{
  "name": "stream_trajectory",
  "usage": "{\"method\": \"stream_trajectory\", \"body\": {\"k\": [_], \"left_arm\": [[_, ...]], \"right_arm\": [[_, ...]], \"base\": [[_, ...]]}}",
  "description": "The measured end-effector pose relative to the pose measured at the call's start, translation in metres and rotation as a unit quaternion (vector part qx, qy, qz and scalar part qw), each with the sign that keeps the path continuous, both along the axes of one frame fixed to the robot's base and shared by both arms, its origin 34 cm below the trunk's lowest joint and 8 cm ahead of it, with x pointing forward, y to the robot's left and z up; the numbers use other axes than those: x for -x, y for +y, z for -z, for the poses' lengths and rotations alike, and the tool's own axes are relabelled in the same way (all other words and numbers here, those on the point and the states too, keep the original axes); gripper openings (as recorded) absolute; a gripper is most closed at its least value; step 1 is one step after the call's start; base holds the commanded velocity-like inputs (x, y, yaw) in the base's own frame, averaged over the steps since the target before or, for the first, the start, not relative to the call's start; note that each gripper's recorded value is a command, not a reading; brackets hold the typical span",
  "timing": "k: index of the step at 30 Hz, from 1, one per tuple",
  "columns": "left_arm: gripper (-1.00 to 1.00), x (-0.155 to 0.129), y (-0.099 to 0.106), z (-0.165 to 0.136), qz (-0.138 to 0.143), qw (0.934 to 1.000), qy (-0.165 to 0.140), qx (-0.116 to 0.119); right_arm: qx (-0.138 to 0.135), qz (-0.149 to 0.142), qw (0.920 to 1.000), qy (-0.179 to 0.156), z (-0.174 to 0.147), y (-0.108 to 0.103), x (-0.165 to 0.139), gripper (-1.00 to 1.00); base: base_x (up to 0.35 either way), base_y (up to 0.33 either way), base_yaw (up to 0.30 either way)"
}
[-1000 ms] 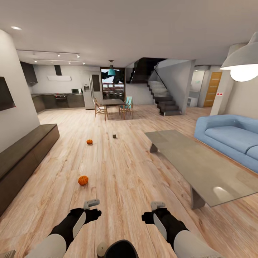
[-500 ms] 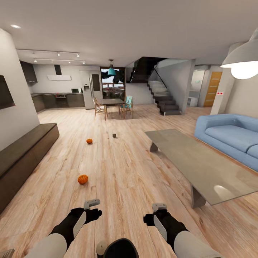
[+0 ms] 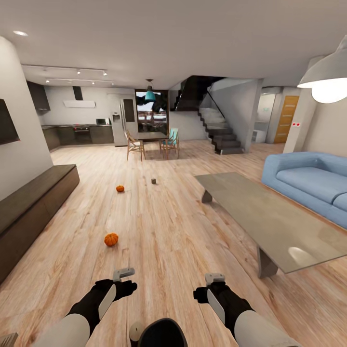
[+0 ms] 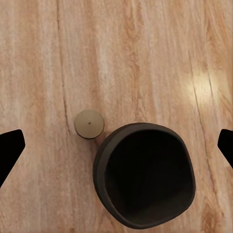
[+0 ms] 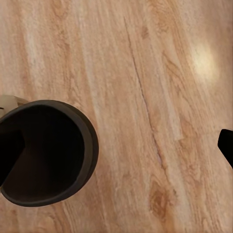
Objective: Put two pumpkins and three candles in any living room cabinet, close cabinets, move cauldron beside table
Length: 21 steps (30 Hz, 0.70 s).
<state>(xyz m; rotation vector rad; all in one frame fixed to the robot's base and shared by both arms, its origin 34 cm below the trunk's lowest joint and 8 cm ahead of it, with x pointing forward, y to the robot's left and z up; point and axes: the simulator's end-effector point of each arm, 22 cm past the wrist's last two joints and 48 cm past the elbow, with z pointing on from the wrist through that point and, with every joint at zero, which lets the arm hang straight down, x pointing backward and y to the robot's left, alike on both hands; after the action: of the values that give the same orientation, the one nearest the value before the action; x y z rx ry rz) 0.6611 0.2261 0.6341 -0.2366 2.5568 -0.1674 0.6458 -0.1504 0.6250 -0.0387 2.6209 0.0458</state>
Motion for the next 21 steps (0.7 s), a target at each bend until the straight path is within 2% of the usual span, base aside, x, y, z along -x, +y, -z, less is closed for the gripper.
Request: {"method": "stream_trajectory", "body": {"k": [21], "left_arm": [[1.0,0.002,0.005,0.037,-0.001,1.0,-0.001,-0.004]], "right_arm": [[0.0,-0.001,1.0,-0.002,0.035,0.0,0.001,1.0]], "base": [[0.0,0.0,0.0]]}}
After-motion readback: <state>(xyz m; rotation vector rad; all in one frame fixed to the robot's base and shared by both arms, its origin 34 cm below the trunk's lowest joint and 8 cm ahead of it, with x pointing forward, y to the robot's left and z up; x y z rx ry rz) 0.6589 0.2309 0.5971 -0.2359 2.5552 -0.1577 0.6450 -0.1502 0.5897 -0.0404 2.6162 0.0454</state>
